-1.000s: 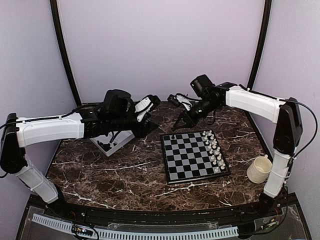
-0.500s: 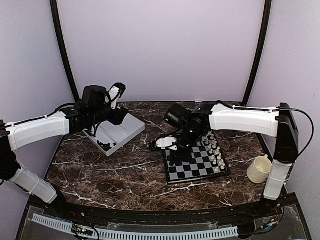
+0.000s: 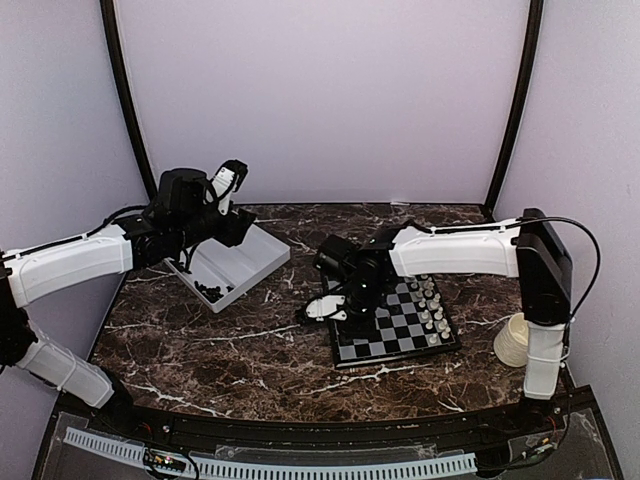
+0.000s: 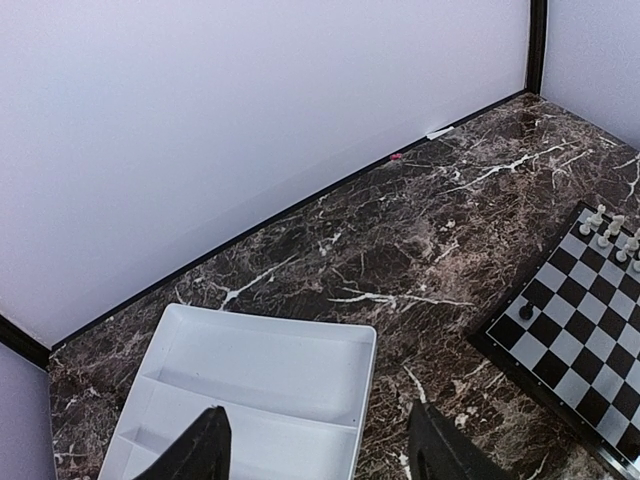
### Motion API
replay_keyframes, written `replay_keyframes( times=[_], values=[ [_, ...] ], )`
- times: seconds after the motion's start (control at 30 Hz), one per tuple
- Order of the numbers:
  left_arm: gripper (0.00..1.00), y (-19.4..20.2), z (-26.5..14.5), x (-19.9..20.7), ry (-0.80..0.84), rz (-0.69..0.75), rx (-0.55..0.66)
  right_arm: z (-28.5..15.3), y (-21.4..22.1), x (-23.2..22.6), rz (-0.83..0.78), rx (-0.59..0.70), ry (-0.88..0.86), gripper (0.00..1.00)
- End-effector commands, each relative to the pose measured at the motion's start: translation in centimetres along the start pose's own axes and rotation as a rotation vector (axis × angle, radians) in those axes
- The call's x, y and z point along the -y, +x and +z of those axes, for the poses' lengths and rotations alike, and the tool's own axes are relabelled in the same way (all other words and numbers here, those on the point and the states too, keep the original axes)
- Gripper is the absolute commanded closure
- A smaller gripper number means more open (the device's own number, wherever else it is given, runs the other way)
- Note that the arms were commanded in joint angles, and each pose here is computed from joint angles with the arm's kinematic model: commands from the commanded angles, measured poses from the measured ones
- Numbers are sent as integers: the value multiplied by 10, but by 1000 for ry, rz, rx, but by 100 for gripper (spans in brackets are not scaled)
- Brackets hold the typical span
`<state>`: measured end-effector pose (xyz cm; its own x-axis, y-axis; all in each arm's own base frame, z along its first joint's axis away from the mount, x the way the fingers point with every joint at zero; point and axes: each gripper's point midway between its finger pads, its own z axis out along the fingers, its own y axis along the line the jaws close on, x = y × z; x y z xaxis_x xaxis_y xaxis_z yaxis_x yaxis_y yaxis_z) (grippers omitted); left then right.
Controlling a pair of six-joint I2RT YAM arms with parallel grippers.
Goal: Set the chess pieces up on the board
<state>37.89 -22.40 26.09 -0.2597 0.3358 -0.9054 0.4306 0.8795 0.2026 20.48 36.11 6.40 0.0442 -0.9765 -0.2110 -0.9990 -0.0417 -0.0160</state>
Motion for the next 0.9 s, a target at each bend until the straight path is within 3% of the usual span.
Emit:
replay_keyframes(
  times=[0.0, 0.27, 0.87],
  values=[
    [37, -9, -10, -5, -14, 0, 39, 2, -8, 7, 4, 13, 36, 100],
    [37, -9, -10, -2, 0, -1, 38, 9, -7, 10, 13, -3, 38, 99],
    [36, -7, -9, -1, 9, 8, 30, 14, -6, 12, 22, -19, 50, 76]
  ],
)
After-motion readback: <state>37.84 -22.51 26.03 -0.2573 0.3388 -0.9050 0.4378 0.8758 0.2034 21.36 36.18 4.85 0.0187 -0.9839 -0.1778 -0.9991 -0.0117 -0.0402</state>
